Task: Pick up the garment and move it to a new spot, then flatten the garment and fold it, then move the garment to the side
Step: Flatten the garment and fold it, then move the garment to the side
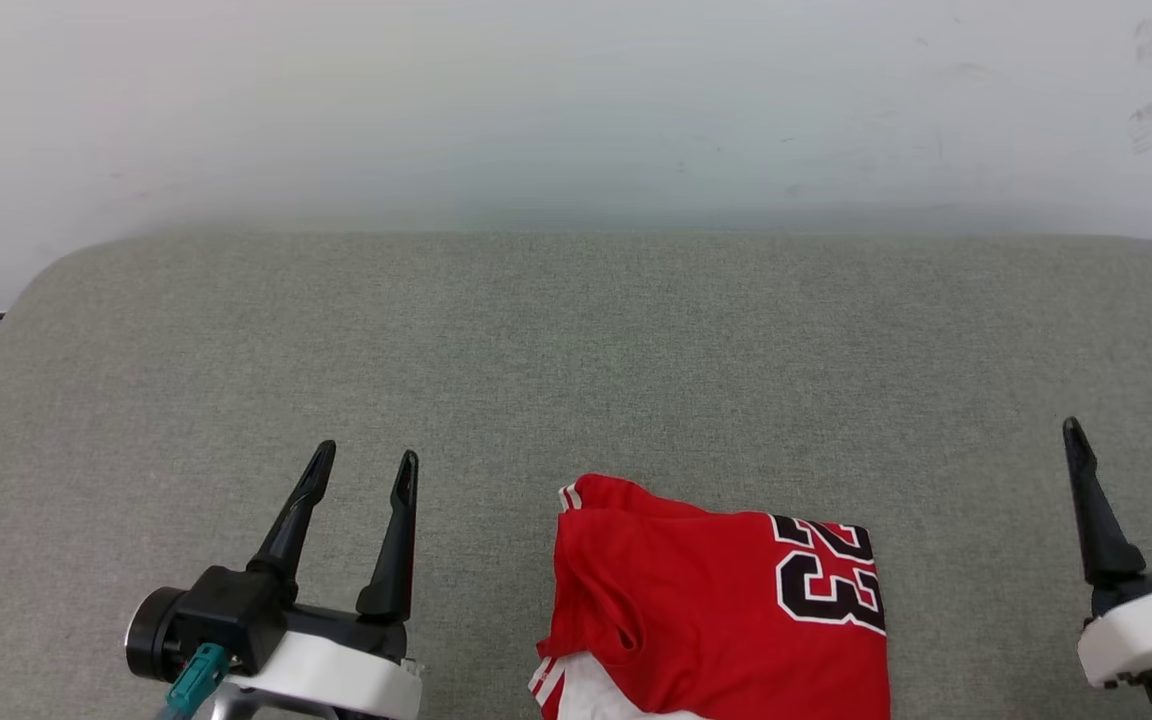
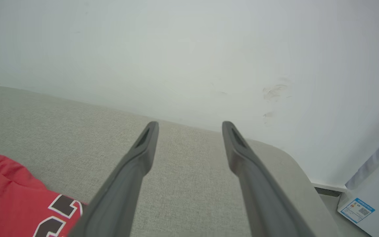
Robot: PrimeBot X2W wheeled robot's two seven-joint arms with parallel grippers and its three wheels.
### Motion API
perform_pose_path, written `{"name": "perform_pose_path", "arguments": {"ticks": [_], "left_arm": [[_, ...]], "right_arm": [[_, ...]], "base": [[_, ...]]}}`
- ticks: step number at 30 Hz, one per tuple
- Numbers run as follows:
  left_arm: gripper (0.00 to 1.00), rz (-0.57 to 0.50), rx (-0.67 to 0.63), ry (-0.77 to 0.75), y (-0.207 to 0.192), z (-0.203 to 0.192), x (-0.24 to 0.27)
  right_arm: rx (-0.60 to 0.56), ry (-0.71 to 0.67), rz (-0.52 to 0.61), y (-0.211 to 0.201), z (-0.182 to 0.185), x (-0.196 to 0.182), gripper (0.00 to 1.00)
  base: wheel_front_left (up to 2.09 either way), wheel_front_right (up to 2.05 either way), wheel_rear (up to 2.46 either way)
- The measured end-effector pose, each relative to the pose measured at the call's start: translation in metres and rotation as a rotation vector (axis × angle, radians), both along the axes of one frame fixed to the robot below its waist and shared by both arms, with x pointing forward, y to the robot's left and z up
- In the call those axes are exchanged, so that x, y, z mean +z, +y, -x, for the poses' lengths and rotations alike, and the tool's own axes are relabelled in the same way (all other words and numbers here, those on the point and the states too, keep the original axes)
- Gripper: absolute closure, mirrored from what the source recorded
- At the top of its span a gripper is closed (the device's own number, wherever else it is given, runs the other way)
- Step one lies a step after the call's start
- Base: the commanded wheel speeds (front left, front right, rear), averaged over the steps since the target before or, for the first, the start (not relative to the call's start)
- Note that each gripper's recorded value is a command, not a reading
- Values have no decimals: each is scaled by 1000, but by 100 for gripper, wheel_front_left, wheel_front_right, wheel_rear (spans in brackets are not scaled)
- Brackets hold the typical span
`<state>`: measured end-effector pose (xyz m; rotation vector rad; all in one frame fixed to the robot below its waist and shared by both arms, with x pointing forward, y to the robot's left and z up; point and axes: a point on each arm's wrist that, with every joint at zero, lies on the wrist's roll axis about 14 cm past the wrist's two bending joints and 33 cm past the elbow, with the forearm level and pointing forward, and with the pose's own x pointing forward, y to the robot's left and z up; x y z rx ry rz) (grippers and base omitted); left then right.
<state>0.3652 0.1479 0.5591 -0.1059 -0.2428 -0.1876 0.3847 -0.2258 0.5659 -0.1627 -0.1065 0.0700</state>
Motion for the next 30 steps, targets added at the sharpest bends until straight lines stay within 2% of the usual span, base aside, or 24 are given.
{"name": "perform_pose_path", "arguments": {"ticks": [5, 10, 30], "left_arm": [[0, 18, 2, 24, 0, 3, -7], [0, 62, 24, 55, 7, 5, -16], [0, 41, 7, 84, 1, 11, -26]], "right_arm": [[-41, -64, -80, 3, 23, -4, 0], [-31, -89, -83, 16, 34, -9, 0], [-29, -53, -145, 27, 35, -28, 0]], "base": [[0, 0, 0], [0, 0, 0], [0, 0, 0]]}}
